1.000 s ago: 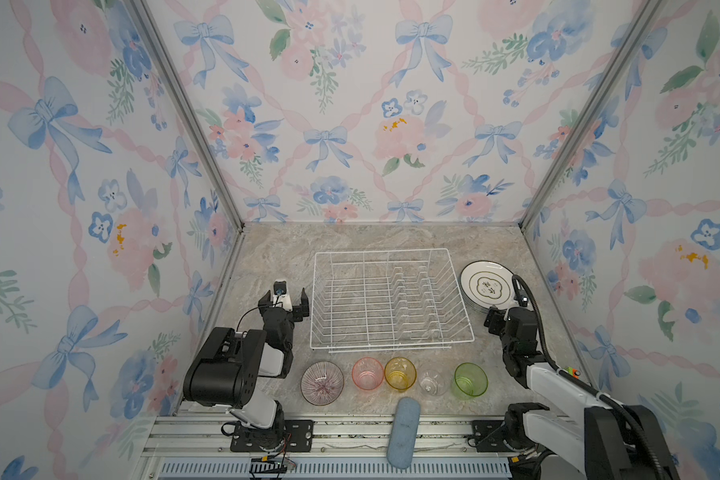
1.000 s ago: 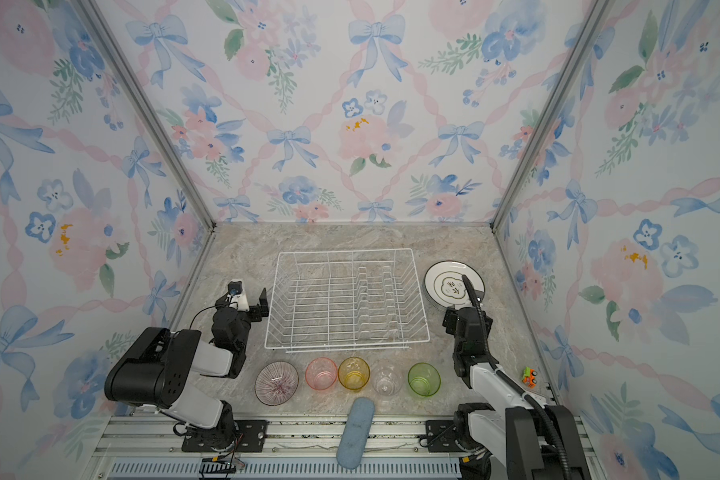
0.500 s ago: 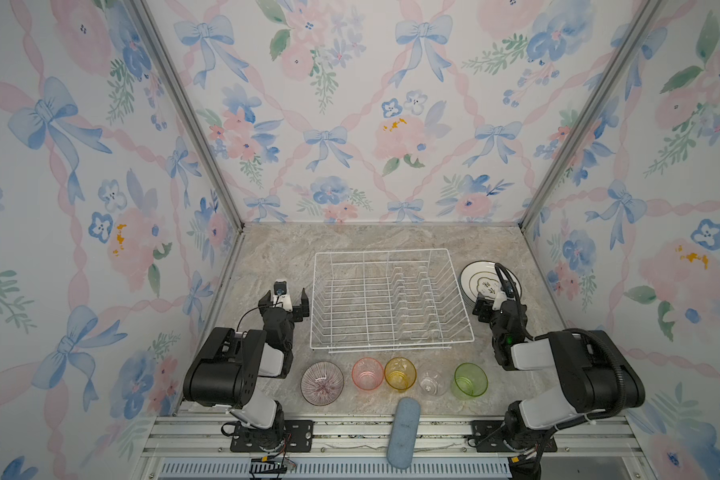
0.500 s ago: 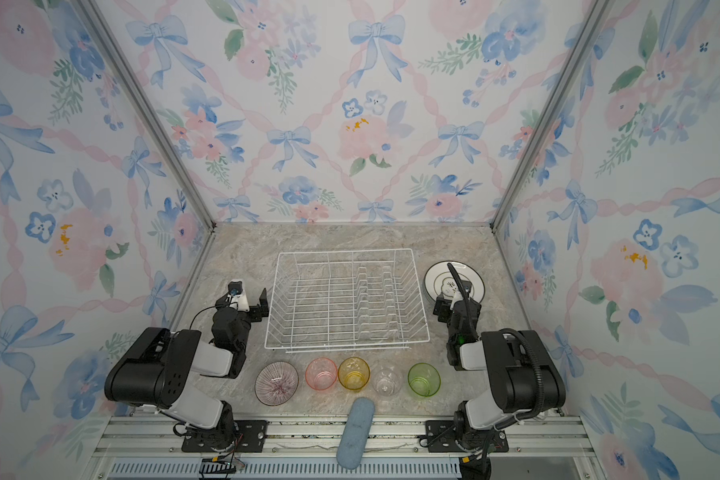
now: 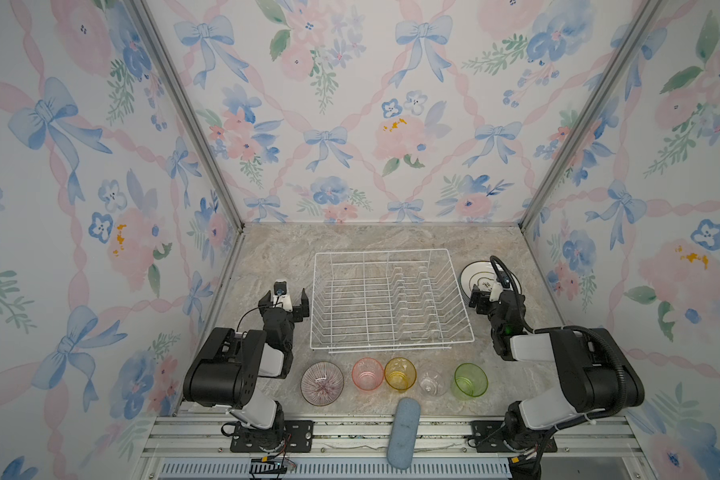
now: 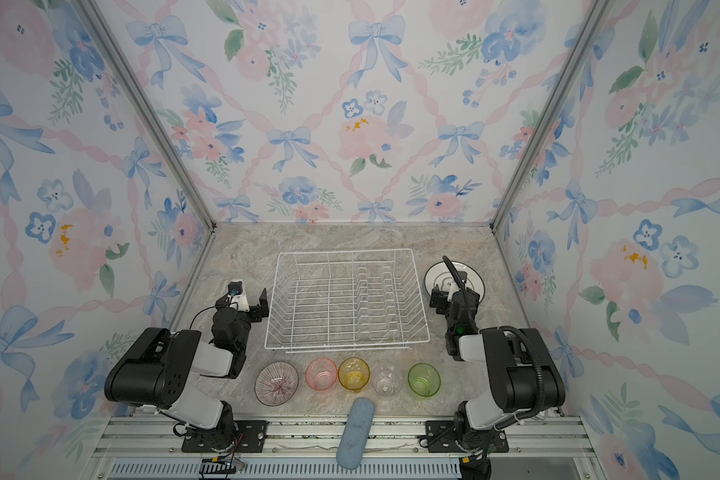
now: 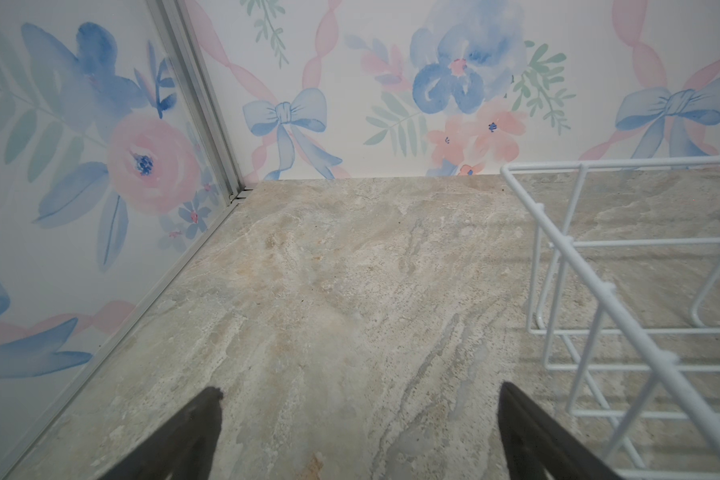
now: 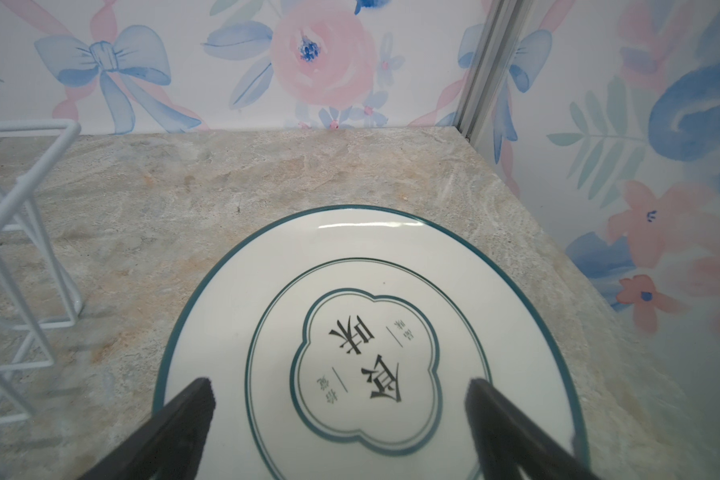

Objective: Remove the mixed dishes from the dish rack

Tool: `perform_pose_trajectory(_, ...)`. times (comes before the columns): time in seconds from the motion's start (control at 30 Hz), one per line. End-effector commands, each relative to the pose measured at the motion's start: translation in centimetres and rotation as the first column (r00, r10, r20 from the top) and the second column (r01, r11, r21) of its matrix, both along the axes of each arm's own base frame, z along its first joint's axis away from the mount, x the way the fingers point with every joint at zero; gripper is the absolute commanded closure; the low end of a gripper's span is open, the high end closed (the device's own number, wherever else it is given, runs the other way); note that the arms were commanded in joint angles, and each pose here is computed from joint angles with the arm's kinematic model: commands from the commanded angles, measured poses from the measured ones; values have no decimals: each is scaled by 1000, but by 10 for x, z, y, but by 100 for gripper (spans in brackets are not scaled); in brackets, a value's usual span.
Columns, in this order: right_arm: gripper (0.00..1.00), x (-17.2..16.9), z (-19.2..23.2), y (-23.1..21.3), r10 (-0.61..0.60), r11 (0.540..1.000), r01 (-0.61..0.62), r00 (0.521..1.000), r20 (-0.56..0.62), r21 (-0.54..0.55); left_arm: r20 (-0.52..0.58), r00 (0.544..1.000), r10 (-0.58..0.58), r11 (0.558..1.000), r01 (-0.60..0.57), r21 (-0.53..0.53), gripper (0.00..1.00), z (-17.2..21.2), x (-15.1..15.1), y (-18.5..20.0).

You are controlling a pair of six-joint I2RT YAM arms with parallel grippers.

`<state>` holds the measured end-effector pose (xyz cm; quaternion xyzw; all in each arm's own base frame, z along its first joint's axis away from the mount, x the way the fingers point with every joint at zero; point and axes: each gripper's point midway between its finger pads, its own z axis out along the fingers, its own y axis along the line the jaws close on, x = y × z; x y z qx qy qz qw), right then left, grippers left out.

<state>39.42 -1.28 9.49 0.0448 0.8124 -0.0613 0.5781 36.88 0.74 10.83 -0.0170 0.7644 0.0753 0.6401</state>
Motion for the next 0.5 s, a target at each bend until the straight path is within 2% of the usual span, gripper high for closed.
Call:
perform_pose_trajectory(0.0, 3, 3, 4, 5, 18, 1000, -18, 1000, 5, -8, 9, 1000, -18, 1000, 18, 7, 2, 3, 4, -4)
perform_pose_trajectory(0.47, 3, 3, 4, 5, 19, 1000, -19, 1000, 4, -8, -5, 1000, -25, 1000, 25, -11, 2, 1, 7, -2)
